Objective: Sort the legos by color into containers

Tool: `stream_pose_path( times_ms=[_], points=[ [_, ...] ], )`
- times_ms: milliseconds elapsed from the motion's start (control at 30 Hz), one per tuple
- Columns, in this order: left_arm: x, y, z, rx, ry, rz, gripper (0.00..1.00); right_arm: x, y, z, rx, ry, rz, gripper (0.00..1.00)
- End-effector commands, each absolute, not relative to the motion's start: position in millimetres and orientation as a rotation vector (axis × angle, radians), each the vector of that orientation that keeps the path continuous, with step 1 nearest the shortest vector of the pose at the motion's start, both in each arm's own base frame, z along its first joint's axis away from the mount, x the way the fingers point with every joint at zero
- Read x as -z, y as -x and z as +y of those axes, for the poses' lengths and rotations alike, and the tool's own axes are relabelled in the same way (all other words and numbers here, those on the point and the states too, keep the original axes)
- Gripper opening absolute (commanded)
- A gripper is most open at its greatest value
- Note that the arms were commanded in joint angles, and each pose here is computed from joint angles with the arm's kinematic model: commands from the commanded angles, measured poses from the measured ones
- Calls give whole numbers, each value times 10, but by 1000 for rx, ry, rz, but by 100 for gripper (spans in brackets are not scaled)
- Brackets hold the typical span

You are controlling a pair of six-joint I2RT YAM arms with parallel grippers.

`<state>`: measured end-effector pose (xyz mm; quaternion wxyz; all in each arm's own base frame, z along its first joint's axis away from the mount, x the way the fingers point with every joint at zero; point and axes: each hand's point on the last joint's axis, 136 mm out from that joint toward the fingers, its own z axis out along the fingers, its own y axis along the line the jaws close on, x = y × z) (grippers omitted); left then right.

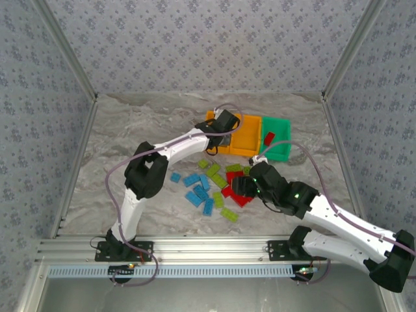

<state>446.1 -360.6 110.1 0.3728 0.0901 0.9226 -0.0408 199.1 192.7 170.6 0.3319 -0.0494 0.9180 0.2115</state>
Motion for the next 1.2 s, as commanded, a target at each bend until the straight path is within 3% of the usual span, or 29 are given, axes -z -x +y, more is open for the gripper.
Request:
stream_pose_path(
  times_ms=[0,200,400,567,767,933,1167],
  points=[
    [-1514,-4544,-3705,181,-209,2281,50,-1678,-1976,1839,-529,90,2409,71],
    [-2068,-4234,-3614,314,-217,2220,47,-1672,-1998,1844,-531,77,2402,71],
    [-2700,-3270,-3224,413,-385,2099,46,-1565,-2081,2035,-456,260,2446,70],
    [-2706,-2407,-2689,388,-723,2079,46,-1320,-2191,2346,-381,539,2484,68],
    [-2413,-1832,-2074,281,-947,2079,56,-944,-2432,2695,-258,767,2555,65],
    [-2239,-1466,-2111,405,-1146,2039,69,-633,-2702,2718,-84,789,2589,60],
    [-2101,-1286,-1909,379,-1243,2078,89,-337,-2788,2718,-81,797,2662,56]
  ],
)
